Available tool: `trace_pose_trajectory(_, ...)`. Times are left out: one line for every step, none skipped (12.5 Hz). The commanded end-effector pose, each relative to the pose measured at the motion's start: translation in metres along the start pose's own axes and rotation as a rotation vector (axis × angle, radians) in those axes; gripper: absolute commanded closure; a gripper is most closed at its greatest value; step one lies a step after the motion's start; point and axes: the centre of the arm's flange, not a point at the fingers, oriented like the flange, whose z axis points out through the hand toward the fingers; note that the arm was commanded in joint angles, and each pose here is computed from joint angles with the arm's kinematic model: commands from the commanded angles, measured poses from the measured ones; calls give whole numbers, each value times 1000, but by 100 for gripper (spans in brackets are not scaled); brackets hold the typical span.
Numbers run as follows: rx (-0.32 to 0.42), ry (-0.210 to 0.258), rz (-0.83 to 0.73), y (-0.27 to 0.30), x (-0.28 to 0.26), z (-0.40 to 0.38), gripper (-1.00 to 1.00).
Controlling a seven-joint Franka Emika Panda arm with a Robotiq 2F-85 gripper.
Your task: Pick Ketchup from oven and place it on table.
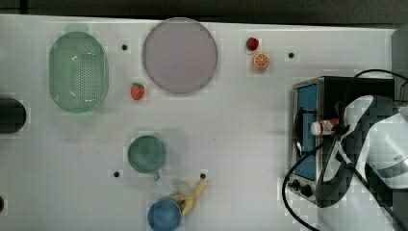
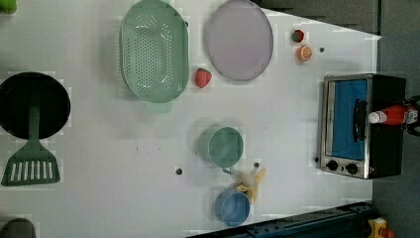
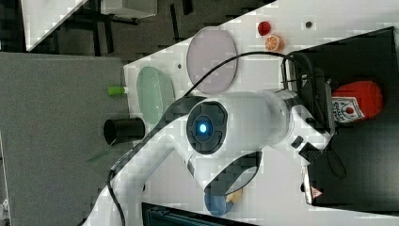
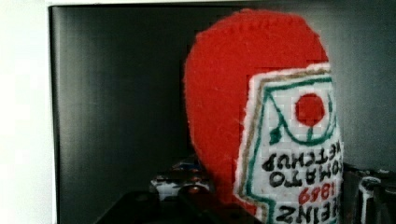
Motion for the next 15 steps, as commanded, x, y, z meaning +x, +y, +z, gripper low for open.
trace_pose_trajectory(33, 10, 38, -5, 5, -24, -27)
trace_pose_trajectory(37, 6, 36, -6, 6, -32, -27)
trace_pose_trajectory(45, 0, 27, -12, 6, -49, -26)
trace_pose_trajectory(48, -18, 0, -20, 1, -74, -27)
trace_pose_trajectory(46, -45, -35, -28, -8, -103, -26)
trace_pose_trajectory(37, -67, -68, -35, -20, -132, -27)
trace_pose_trajectory(32, -75, -104, -41, -33, -160, -27)
trace_pose_trajectory(36, -81, -147, -49, -52, -187, -27)
trace_pose_trajectory(51, -83, -192, -57, -73, -211, -27)
trace_pose_trajectory(80, -89, -240, -66, -98, -231, -26)
trace_pose_trajectory(104, -101, -294, -75, -127, -245, -27)
trace_pose_trajectory(118, -119, -351, -82, -159, -256, -27)
trace_pose_trajectory(112, -146, -409, -87, -191, -263, -26)
trace_pose_trajectory(94, -174, -465, -90, -223, -266, -26)
trace_pose_trajectory(73, -199, -516, -93, -252, -267, -26)
